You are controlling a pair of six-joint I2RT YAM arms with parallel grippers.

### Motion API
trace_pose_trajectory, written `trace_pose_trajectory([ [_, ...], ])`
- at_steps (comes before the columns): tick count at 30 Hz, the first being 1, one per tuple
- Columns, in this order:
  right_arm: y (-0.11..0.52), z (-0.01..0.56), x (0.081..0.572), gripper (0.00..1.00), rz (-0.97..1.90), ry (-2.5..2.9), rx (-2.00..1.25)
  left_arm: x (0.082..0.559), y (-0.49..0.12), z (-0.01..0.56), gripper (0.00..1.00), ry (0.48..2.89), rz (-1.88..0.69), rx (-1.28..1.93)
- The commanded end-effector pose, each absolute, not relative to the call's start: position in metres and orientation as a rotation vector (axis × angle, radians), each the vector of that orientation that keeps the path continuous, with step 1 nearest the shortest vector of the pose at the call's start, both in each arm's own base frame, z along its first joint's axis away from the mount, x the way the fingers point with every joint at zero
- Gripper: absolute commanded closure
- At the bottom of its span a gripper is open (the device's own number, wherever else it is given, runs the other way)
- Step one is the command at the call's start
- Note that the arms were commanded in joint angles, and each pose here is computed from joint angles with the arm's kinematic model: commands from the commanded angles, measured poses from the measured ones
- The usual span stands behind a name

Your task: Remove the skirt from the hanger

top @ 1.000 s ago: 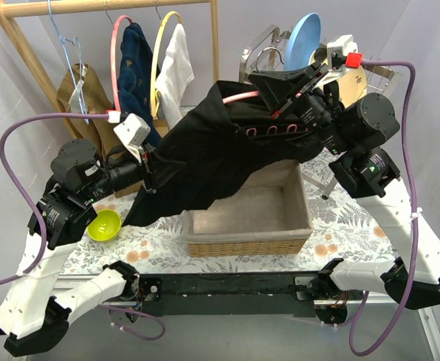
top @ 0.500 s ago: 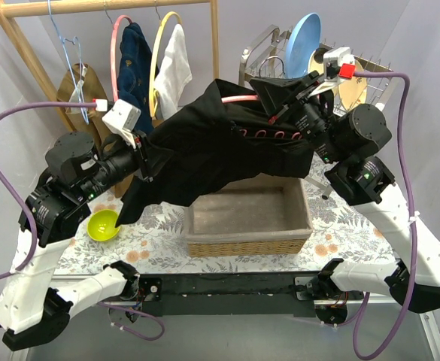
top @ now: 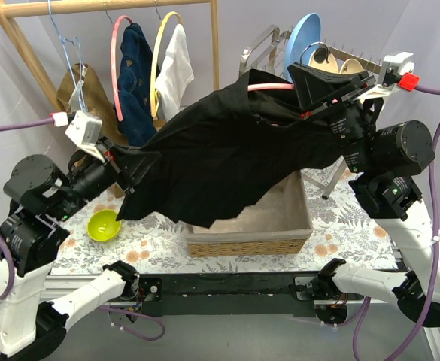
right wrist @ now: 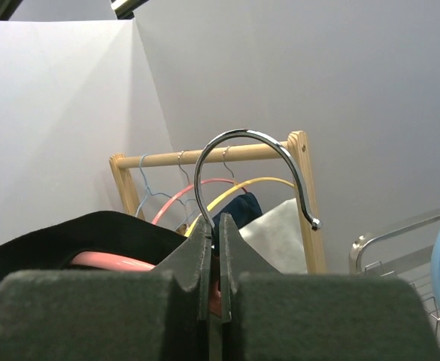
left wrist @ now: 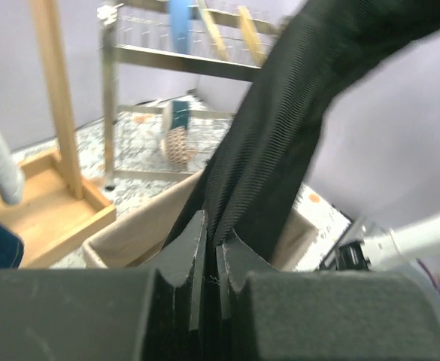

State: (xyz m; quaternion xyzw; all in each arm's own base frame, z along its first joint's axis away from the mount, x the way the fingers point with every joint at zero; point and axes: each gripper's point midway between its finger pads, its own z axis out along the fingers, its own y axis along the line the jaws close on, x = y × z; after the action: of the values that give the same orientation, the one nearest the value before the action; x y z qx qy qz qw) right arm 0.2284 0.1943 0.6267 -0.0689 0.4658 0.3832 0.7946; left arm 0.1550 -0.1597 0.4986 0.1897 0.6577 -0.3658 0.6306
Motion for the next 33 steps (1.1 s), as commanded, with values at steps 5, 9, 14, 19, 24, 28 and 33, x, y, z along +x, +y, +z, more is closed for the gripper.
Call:
trace_pose_trajectory([
  [5, 0.101, 0.698, 0.196, 0.99, 0.799, 0.700, 0.204, 0.222, -0.087, 0.436, 1.00, 1.784, -0.420, -0.165],
  [9, 0.088, 0.702, 0.192, 0.99, 0.780, 0.673, 0.245, 0.214, -0.052, 0.444, 1.00, 1.726, -0.333, -0.337],
  [14, 0.083, 0.704, 0.184, 0.99, 0.791, 0.641, 0.247, 0.209, -0.046, 0.444, 1.00, 1.742, -0.324, -0.399],
  [19, 0.083, 0.697, 0.180, 0.99, 0.788, 0.639, 0.222, 0.213, -0.046, 0.433, 1.00, 1.772, -0.296, -0.414],
  [24, 0.128, 0.686, 0.176, 0.99, 0.822, 0.689, -0.019, 0.197, -0.107, 0.468, 0.99, 1.704, -0.601, -0.031],
  [28, 0.188, 0.652, 0.192, 0.99, 0.859, 0.838, -0.265, 0.173, -0.151, 0.501, 0.32, 1.591, -0.815, 0.265],
  [33, 0.227, 0.625, 0.187, 0.99, 0.948, 0.894, -0.455, 0.164, -0.168, 0.531, 0.09, 1.487, -0.857, 0.432],
])
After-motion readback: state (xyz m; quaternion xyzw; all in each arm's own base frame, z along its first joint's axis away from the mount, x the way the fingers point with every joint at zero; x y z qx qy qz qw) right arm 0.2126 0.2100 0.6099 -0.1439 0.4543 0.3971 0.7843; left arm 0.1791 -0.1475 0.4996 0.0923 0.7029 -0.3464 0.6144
